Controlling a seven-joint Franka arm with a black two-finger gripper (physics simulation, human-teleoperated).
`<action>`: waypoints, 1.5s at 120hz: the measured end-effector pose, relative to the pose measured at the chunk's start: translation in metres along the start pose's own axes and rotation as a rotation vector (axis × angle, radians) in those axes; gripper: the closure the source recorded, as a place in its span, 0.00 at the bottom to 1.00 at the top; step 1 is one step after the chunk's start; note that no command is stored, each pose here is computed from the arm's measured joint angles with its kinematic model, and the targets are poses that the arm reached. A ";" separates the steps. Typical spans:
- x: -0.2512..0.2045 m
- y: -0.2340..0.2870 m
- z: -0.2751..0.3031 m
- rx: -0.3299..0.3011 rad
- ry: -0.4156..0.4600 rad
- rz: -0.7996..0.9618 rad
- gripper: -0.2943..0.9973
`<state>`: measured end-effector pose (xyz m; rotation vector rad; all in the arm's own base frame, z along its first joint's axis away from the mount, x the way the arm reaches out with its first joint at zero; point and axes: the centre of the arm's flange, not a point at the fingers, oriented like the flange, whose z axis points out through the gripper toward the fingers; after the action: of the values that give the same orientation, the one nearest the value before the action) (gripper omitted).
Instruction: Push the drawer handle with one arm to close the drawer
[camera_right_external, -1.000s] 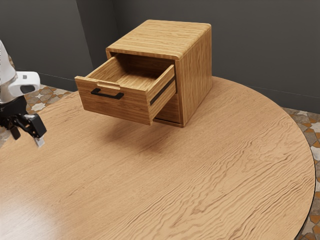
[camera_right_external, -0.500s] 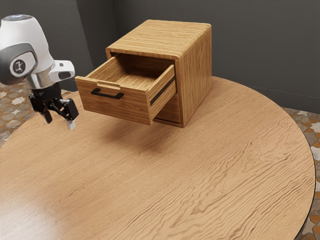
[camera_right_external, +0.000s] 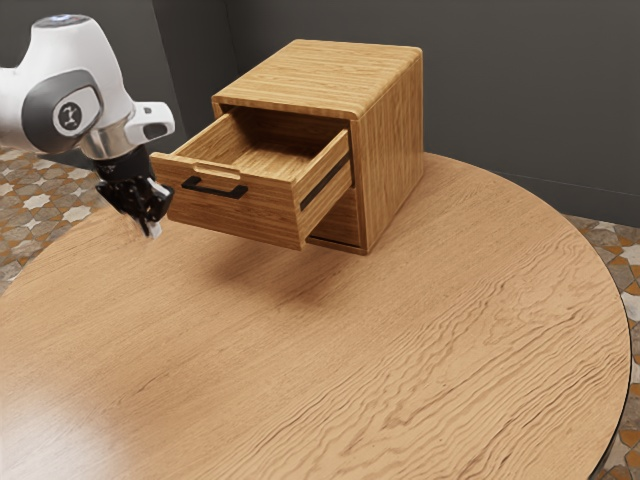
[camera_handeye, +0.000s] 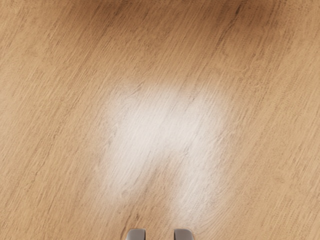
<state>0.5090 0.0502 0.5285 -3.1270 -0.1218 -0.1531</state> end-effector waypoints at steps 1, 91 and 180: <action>0.002 0.001 0.000 0.000 0.001 0.001 0.80; 0.052 0.020 0.015 -0.034 0.001 0.015 0.84; 0.071 0.053 0.019 -0.029 0.006 0.066 0.84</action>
<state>0.5857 0.0027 0.5159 -3.1542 -0.0162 -0.1652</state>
